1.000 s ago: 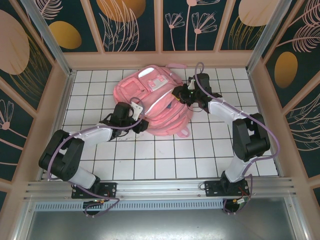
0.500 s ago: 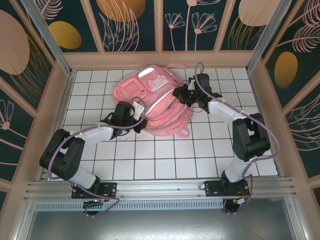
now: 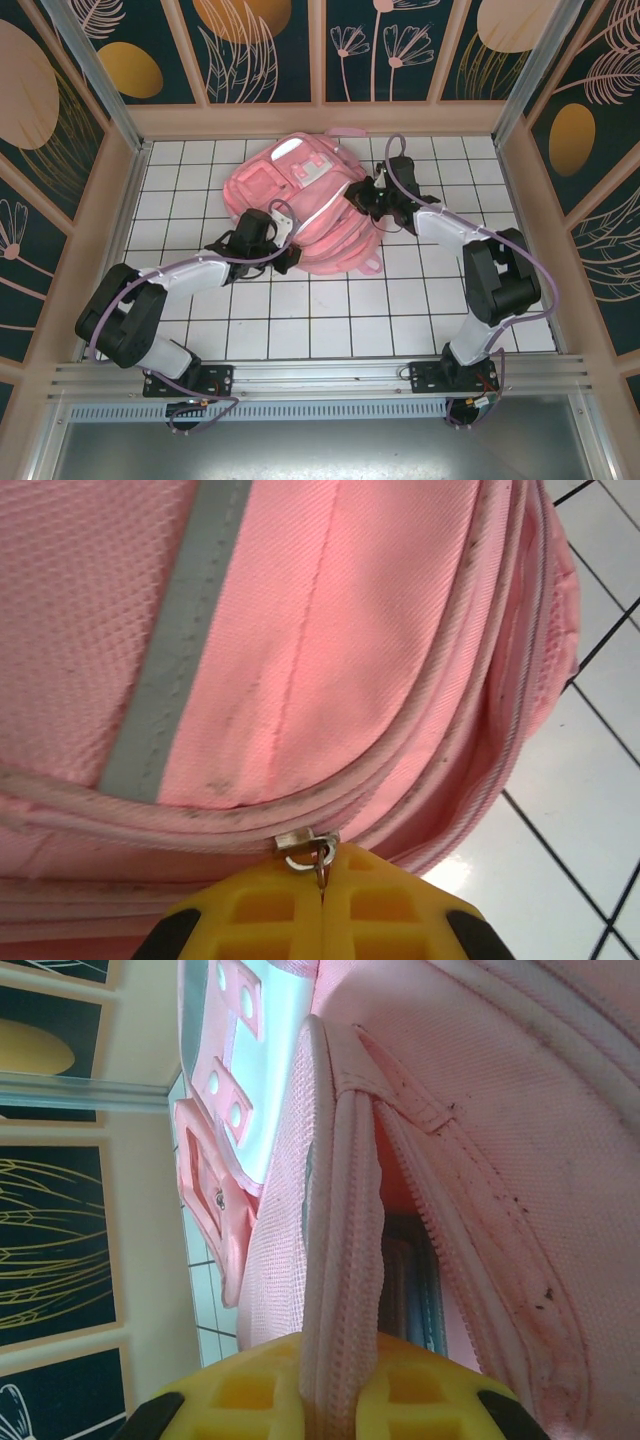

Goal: Pack books, pencil case, and school supplies into a backpack

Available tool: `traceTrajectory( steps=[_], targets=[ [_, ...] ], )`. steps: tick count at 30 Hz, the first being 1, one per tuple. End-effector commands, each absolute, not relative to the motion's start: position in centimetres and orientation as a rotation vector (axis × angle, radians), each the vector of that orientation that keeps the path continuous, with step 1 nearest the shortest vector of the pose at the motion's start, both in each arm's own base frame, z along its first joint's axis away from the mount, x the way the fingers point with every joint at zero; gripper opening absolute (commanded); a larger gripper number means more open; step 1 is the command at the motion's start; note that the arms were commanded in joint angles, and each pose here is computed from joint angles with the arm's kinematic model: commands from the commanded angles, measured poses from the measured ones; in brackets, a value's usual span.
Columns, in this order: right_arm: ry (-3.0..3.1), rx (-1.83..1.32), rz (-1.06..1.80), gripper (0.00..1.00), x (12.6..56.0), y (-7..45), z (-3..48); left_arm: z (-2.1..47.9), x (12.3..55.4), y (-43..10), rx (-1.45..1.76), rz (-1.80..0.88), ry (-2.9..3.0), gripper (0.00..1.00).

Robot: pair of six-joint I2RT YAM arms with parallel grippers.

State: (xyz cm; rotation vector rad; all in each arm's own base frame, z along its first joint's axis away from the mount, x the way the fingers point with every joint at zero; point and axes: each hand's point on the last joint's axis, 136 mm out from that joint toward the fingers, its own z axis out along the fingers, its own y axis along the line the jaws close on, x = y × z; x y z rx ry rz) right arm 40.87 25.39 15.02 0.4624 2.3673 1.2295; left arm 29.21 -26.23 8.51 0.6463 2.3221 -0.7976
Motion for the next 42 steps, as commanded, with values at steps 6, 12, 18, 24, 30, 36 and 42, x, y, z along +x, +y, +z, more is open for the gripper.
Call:
traceTrajectory(
  steps=[6,12,18,24,30,36,42],
  targets=[
    [2.35,0.438,1.308,0.02,38.9,27.3,14.9,13.8,27.5,-32.9,0.696,-1.081,2.159,0.0],
    [2.37,0.422,1.269,0.08,38.2,26.8,14.8,13.5,30.0,-35.2,0.528,-1.098,2.227,0.08],
    [2.356,0.392,1.169,0.34,37.0,23.6,16.3,14.6,30.5,-35.1,0.465,-1.086,2.263,0.4],
    [2.418,0.227,0.869,0.5,34.6,20.3,16.4,14.2,29.6,-31.5,0.369,-0.934,2.356,0.66],
    [2.467,-0.07,0.681,0.5,31.2,20.3,15.2,14.2,30.4,-26.8,0.087,-0.863,2.366,0.7],
    [2.523,-0.408,0.607,0.45,27.7,24.9,12.6,14.0,32.5,-24.0,-0.212,-0.875,2.35,0.69],
    [2.556,-0.537,0.505,0.38,27.3,27.9,10.2,14.0,33.3,-23.0,-0.318,-0.866,2.317,0.69]
  ],
)
